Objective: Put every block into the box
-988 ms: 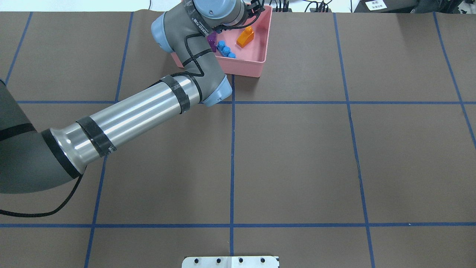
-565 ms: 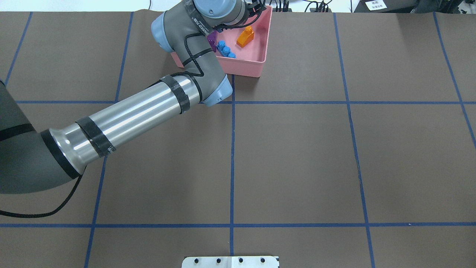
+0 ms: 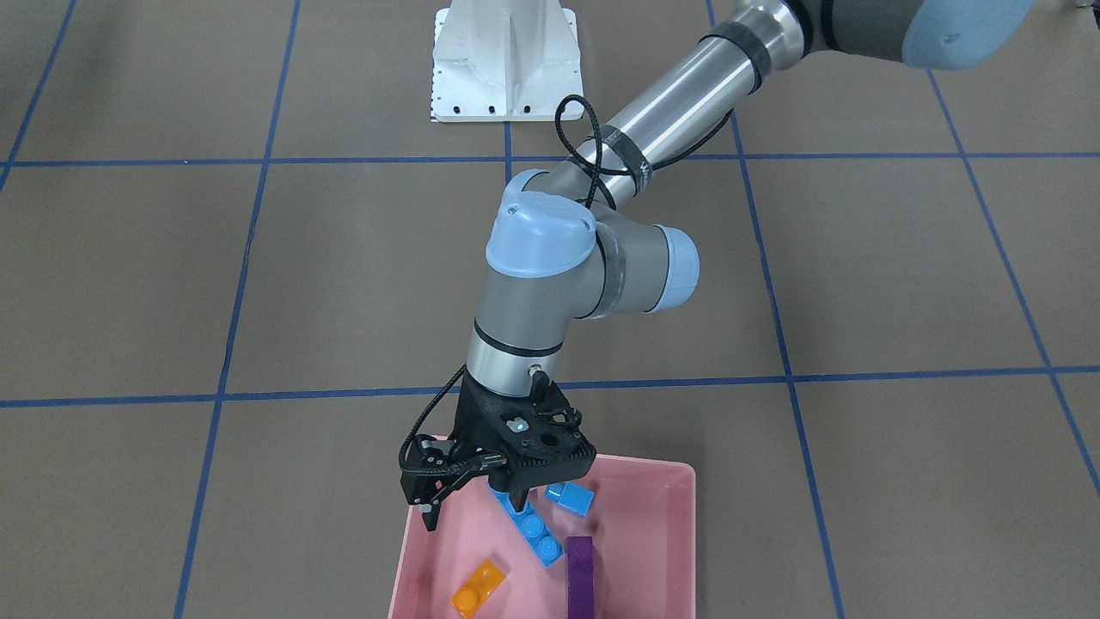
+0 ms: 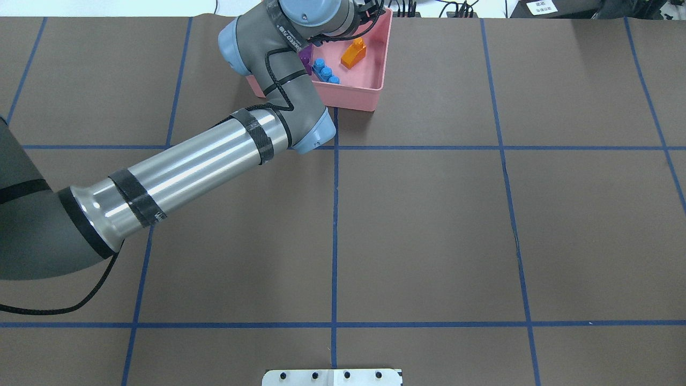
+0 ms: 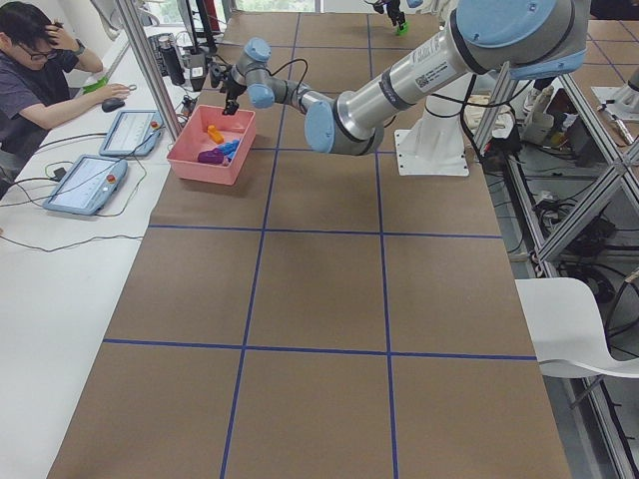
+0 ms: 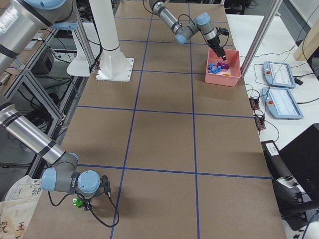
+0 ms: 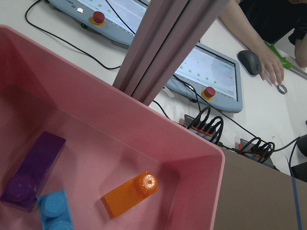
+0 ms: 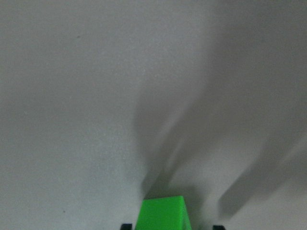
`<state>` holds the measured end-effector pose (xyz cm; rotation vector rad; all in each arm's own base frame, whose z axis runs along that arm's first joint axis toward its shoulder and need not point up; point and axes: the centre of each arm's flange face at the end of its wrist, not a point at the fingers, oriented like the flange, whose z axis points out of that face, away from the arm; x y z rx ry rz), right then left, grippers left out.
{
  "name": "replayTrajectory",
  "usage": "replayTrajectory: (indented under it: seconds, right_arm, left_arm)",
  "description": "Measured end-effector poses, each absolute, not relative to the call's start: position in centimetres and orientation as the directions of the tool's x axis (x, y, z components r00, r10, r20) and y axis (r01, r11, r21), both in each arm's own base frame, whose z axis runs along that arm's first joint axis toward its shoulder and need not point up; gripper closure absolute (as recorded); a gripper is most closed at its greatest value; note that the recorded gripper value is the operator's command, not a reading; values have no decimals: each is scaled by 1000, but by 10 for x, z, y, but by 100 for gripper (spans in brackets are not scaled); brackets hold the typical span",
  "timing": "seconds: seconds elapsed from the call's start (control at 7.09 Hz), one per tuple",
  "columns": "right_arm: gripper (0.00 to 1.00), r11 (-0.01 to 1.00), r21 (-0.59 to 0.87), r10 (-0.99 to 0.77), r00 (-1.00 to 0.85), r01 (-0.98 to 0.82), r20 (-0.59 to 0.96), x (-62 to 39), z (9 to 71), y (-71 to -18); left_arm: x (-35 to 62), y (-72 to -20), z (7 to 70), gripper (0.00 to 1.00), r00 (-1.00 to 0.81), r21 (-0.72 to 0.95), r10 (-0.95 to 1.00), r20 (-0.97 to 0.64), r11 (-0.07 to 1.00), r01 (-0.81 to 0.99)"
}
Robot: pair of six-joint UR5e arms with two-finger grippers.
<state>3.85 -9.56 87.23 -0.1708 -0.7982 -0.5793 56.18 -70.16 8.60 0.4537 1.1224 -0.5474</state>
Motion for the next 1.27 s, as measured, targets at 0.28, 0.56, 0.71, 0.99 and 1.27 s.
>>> replayTrajectory:
  seconds: [0.28, 0.56, 0.71, 0.99, 1.27]
  right_arm:
    - [100, 830, 74, -429, 548, 554, 718, 39, 873, -95]
    - [100, 827, 107, -451, 537, 552, 713, 38, 867, -97]
    - [100, 825, 140, -470, 527, 548, 708, 36, 855, -102]
    - [100, 814, 196, -510, 511, 547, 692, 31, 827, -117]
    - [100, 817, 207, -522, 537, 539, 663, 25, 802, -155]
  left_arm:
    - [566, -697, 84, 0, 328, 69, -174, -928, 786, 614]
    - [567, -692, 76, 0, 319, 69, -164, -934, 790, 610]
    - [566, -688, 72, 0, 312, 69, -158, -937, 791, 608]
    - [567, -683, 72, 0, 305, 66, -153, -940, 794, 605]
    - [566, -682, 74, 0, 302, 65, -152, -941, 795, 603]
